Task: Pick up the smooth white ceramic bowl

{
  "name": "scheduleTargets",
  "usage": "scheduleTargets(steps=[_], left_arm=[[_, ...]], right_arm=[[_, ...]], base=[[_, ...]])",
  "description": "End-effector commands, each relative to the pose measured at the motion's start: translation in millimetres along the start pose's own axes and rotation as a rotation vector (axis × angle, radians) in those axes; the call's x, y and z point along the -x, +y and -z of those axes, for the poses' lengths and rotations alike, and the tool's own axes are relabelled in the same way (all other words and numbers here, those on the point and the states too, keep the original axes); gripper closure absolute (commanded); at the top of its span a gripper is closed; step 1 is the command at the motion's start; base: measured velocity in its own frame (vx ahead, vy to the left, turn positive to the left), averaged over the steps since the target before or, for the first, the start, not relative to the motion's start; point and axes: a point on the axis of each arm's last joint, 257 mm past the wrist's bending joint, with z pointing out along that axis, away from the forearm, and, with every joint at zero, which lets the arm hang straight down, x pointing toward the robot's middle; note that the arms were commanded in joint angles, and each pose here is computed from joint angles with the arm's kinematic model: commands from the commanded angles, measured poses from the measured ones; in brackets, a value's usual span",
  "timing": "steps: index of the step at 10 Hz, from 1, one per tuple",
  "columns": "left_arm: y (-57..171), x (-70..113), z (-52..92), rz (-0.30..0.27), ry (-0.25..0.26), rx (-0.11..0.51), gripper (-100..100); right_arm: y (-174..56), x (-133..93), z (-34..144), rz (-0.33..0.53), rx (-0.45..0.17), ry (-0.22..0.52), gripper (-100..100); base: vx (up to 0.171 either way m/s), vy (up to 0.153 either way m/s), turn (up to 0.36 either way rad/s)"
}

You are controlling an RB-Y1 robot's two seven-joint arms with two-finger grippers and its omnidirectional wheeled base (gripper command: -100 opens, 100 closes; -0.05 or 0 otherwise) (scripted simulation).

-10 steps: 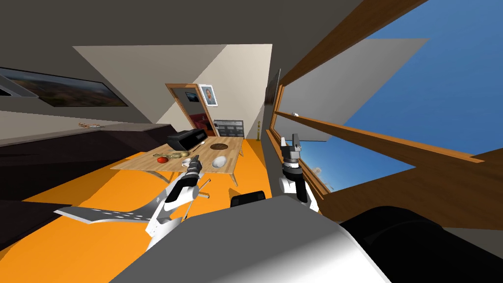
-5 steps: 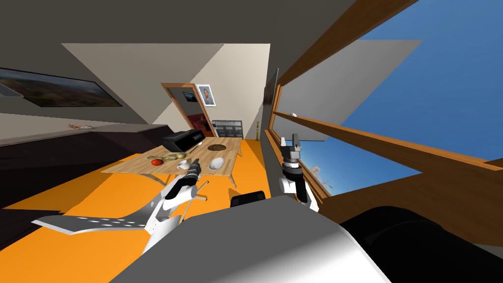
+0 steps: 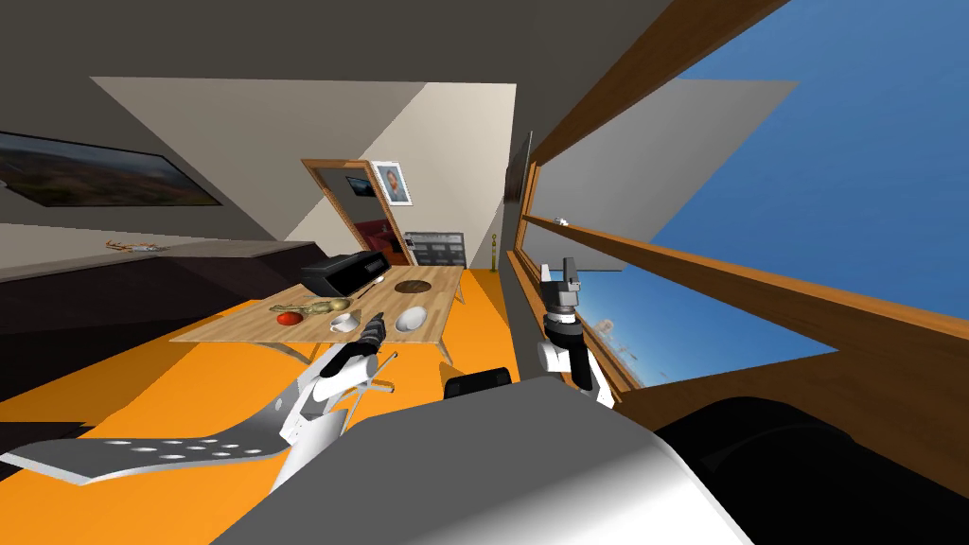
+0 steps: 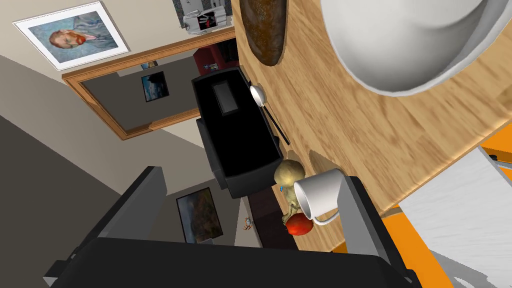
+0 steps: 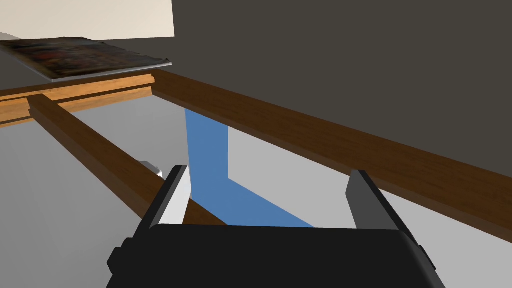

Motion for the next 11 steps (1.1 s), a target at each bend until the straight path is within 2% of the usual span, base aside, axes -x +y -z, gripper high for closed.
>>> scheduleTargets(steps=[1, 6, 11], left_arm=[[14, 4.1, -1.3, -0.001, 0.001, 0.053, -100], [60, 20.7, -8.5, -0.001, -0.007, 0.223, -100], [98, 28.2, -5.0, 0.003, -0.002, 0.364, -100]], right_arm=[[0, 0, 0.0, 0.000, 0.000, 0.000, 0], [0, 0, 0.0, 0.000, 0.000, 0.000, 0], [0, 0, 0.0, 0.000, 0.000, 0.000, 0]], base=[[0.045, -0.040, -0.017], [0.052, -0.037, -0.029], [0.051, -0.029, -0.024]])
